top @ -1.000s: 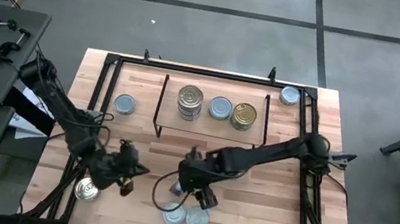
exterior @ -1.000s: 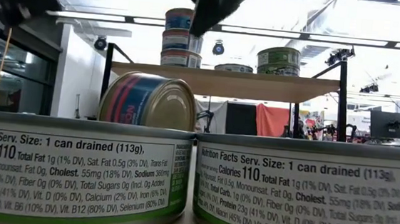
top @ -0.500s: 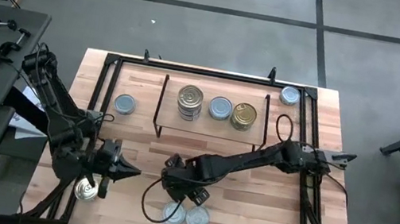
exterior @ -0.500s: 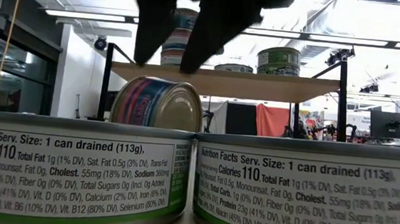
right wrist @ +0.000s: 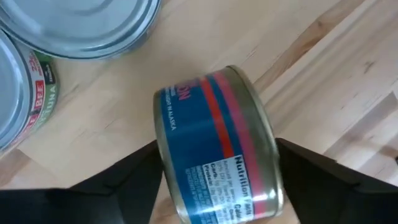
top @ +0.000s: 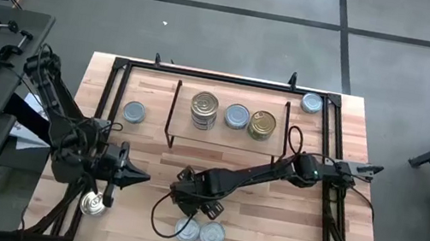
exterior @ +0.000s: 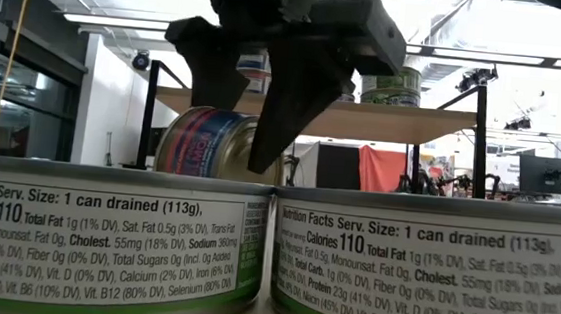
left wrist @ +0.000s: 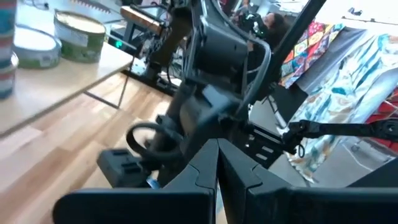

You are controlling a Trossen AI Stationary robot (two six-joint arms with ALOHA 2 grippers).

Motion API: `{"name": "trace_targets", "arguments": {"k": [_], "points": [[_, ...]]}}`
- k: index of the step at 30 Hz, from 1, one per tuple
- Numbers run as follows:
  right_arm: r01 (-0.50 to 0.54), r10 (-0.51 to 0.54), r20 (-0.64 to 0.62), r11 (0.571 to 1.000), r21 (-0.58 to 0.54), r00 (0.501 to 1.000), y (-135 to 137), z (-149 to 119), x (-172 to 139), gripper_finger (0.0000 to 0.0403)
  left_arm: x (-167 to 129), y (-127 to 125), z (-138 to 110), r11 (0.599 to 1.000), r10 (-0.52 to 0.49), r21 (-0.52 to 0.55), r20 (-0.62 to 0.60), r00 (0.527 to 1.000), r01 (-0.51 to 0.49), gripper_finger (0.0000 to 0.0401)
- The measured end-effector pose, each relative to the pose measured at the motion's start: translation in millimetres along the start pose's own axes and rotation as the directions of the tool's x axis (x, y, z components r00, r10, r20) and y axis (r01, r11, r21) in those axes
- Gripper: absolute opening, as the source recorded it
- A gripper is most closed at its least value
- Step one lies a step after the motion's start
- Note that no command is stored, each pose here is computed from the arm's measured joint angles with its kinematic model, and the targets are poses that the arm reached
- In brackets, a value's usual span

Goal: Stack canned seafood by type on shelf
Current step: Stack the blue-pink tuna can on top of the blue-pink tuna can on the shelf

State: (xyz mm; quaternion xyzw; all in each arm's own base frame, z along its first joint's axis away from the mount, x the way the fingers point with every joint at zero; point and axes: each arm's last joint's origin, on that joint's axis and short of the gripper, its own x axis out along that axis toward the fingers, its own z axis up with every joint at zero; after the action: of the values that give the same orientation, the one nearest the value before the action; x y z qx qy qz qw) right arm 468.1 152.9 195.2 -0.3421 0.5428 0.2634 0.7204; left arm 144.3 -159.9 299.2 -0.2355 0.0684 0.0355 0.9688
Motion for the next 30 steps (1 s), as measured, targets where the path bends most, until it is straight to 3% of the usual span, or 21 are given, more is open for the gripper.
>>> {"name": "trace_targets", "arguments": {"k": [6, 11, 15, 17, 21, 24, 27, 30], "points": [[0.021, -0.022, 0.003, 0.997, 0.073, 1.0, -0.4, 1.6, -0.7, 0.017, -6.7, 7.6, 17.5, 0.995, 0.008, 0.095, 0.05, 0.999, -0.013, 0.0], [0.04, -0.043, 0.017, 0.987, 0.155, 0.999, -1.6, 1.4, -15.9, 0.017, -20.4, 17.3, 38.7, 0.991, -0.01, 0.135, 0.1, 0.995, -0.004, 0.0], [0.171, -0.192, 0.06, 0.952, 0.255, 0.979, -11.6, 4.4, -74.1, 0.017, -33.4, 28.9, 52.2, 0.986, -0.021, 0.167, 0.114, 0.993, 0.002, 0.0], [0.288, -0.32, 0.056, 0.904, 0.317, 0.946, -16.7, 2.2, -108.4, 0.017, -37.6, 35.8, 54.0, 0.981, 0.0, 0.195, 0.107, 0.994, -0.021, 0.0], [0.52, -0.57, -0.003, 0.749, 0.411, 0.822, -21.4, -17.7, -163.7, 0.017, -38.7, 46.8, 50.2, 0.979, 0.067, 0.188, 0.079, 0.995, -0.081, 0.0], [0.649, -0.691, -0.075, 0.629, 0.428, 0.719, -27.5, -34.1, -196.3, 0.017, -34.8, 49.9, 44.1, 0.981, 0.109, 0.156, 0.053, 0.993, -0.116, 0.0], [0.74, -0.78, -0.093, 0.539, 0.402, 0.619, -38.3, -42.8, -219.7, 0.017, -26.9, 47.9, 37.2, 0.981, 0.142, 0.13, 0.04, 0.989, -0.146, 0.0], [0.79, -0.814, -0.119, 0.5, 0.355, 0.568, -50.2, -53.4, -232.1, 0.017, -16.4, 44.4, 28.8, 0.976, 0.181, 0.12, 0.034, 0.983, -0.184, 0.0]]}}
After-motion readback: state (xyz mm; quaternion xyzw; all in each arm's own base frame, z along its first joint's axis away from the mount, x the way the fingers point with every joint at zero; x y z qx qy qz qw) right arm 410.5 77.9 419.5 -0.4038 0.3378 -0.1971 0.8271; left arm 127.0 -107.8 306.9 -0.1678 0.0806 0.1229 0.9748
